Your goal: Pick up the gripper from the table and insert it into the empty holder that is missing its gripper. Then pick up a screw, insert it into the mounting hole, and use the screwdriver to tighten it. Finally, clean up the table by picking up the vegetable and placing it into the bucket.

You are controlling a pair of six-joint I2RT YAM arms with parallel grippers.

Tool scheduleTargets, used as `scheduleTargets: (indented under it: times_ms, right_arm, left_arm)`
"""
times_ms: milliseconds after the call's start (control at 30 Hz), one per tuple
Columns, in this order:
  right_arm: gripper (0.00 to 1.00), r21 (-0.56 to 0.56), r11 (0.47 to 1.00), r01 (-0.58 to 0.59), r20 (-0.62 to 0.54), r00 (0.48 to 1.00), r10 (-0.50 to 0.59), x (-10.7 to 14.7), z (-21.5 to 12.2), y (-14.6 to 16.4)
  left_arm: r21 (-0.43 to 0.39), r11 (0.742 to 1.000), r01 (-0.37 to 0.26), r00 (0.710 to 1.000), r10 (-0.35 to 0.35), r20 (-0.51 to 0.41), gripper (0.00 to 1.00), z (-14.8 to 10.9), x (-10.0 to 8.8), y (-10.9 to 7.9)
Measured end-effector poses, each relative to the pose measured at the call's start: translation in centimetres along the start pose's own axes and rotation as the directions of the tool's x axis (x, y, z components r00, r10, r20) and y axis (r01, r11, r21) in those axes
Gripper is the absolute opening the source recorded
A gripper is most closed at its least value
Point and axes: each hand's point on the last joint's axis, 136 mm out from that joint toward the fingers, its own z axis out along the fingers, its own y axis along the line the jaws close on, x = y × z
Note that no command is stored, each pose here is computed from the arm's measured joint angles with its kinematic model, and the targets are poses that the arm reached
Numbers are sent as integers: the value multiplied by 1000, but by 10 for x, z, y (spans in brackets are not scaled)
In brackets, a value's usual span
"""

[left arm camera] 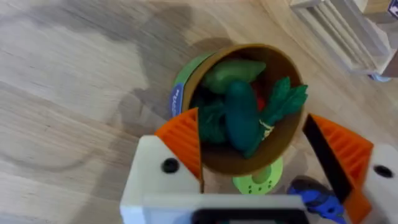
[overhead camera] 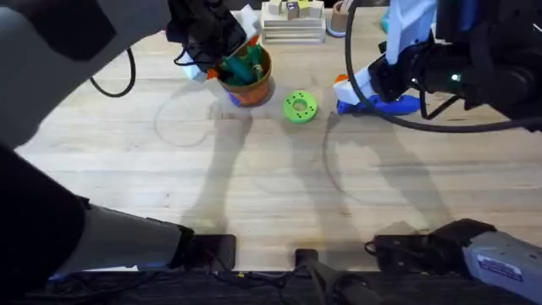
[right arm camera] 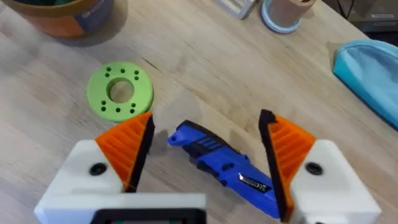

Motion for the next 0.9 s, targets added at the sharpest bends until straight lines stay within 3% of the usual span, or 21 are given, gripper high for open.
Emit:
scheduleTargets:
  times_ms: [167, 300, 400, 500, 600, 733, 900]
  right_arm:
    - [992, 1, 1000, -5, 4, 1000, 5, -1, 0, 0]
    - [991, -3, 998, -61, -4, 998, 61, -4, -7, -1]
    - [992, -13, 996, -87, -1, 996, 87, -14, -25, -2]
    - [991, -20, 994, -103, 1, 995, 103, -24, -51, -4]
    - [991, -29, 993, -116, -11, 993, 116, -28, -76, -4]
    - [991, -32, 989, -143, -14, 990, 143, -27, -97, -3]
    - [991, -31, 978, -205, -12, 979, 205, -18, -117, 0]
  left_arm:
    - [27, 999, -39, 999, 40, -10, 993, -5, 2, -4]
    - [92, 986, -142, 990, 141, 14, 994, -25, -1, -18]
    - [168, 956, -240, 971, 233, 59, 994, -55, -4, -34]
    - [241, 901, -362, 932, 341, 124, 994, -93, -3, -48]
    - [290, 820, -493, 870, 461, 176, 994, -131, 9, -51]
    - [307, 721, -622, 783, 587, 206, 994, -166, 33, -38]
    - [301, 640, -707, 705, 670, 234, 994, -195, 53, -21]
